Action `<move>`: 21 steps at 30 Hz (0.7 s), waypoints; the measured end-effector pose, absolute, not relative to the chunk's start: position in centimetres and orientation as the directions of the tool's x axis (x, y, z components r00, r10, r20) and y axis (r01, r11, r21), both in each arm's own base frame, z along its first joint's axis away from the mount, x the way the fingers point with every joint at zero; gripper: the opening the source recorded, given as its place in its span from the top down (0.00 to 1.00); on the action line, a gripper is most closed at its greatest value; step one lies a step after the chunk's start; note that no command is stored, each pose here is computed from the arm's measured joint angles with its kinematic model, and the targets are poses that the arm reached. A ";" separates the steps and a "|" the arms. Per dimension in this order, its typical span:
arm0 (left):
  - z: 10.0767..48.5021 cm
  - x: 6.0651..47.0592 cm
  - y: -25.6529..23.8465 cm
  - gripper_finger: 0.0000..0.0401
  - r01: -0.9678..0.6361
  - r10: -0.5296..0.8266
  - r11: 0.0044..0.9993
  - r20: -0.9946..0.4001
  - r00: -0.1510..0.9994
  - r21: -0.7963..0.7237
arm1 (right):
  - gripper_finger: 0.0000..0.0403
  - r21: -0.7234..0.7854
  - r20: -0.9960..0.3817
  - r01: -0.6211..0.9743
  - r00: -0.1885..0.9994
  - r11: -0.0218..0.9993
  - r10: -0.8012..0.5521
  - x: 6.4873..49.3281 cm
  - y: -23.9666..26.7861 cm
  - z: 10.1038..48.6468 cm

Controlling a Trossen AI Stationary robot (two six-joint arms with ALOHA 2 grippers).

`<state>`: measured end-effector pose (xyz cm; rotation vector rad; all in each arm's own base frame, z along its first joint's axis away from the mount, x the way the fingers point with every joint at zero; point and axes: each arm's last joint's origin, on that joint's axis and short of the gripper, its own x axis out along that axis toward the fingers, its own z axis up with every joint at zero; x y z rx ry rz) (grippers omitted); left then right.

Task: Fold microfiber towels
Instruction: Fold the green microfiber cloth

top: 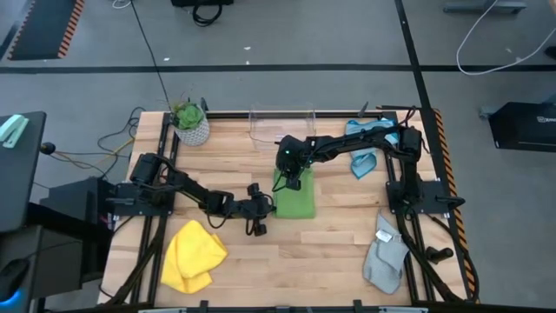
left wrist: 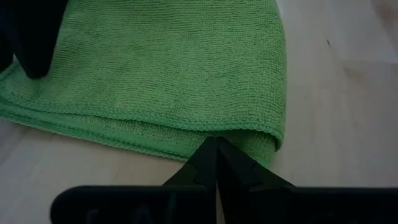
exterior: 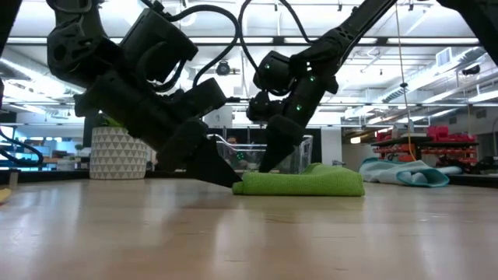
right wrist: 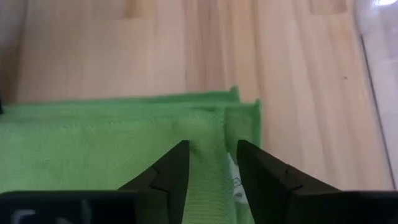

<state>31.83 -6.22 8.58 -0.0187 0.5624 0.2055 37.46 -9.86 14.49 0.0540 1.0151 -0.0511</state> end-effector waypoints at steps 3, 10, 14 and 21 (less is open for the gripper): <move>8.6 31.8 -6.2 0.99 -0.197 0.187 0.980 -0.531 0.827 0.037 | 0.67 0.029 -0.854 0.066 0.520 0.997 -0.009 37.5 -9.9 14.2; 8.6 31.8 -6.2 0.98 -0.197 0.186 0.980 -0.531 0.827 0.037 | 0.74 0.032 -0.856 0.056 0.517 0.998 -0.001 37.6 -9.9 13.7; 8.6 31.8 -6.2 0.99 -0.197 0.187 0.980 -0.533 0.825 0.038 | 0.82 0.026 -0.847 0.051 0.532 0.998 -0.006 37.6 -9.9 14.3; 8.5 31.8 -6.2 0.99 -0.192 0.181 0.981 -0.536 0.825 0.035 | 0.86 0.024 -0.844 0.051 0.537 0.998 -0.007 37.5 -9.9 14.6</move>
